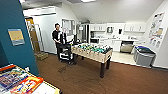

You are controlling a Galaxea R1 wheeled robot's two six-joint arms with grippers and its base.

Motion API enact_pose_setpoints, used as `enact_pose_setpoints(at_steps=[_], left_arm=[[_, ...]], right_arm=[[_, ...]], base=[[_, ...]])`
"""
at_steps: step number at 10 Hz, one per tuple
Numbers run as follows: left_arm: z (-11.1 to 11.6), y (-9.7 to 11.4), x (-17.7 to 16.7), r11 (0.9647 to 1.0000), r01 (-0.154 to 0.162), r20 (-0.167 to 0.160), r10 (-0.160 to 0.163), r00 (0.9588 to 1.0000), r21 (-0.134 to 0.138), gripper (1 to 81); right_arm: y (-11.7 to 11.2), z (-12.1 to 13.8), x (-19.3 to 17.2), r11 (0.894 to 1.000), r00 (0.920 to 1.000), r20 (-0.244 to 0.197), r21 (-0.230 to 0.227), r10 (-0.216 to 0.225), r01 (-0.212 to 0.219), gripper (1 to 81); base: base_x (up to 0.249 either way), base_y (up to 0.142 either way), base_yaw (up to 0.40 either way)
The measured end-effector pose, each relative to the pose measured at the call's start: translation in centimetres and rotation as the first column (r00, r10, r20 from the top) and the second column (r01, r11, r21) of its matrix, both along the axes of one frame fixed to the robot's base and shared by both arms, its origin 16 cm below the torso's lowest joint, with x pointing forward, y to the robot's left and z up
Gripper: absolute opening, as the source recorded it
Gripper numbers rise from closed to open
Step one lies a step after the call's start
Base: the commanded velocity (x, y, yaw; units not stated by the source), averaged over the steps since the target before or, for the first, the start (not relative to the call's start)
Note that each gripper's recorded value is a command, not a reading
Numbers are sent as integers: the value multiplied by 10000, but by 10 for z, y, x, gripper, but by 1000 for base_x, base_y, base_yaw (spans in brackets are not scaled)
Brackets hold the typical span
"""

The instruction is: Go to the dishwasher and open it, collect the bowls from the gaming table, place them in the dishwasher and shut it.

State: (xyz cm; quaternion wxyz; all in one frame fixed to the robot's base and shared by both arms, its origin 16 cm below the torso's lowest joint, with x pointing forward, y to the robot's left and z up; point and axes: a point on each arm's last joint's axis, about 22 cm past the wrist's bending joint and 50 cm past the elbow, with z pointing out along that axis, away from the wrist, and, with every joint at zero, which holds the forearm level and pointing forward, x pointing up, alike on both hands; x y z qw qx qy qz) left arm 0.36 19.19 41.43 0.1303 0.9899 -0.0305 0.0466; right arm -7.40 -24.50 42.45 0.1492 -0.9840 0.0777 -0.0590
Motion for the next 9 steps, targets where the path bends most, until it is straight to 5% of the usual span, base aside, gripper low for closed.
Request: enact_pose_setpoints(at_steps=[9], left_arm=[[0,-3,0,10000,6,0,-6,10000,-36,10]], right_arm=[[1,0,2,10000,10000,17,-1,11,-11,10]], base=[[0,0,-387]])
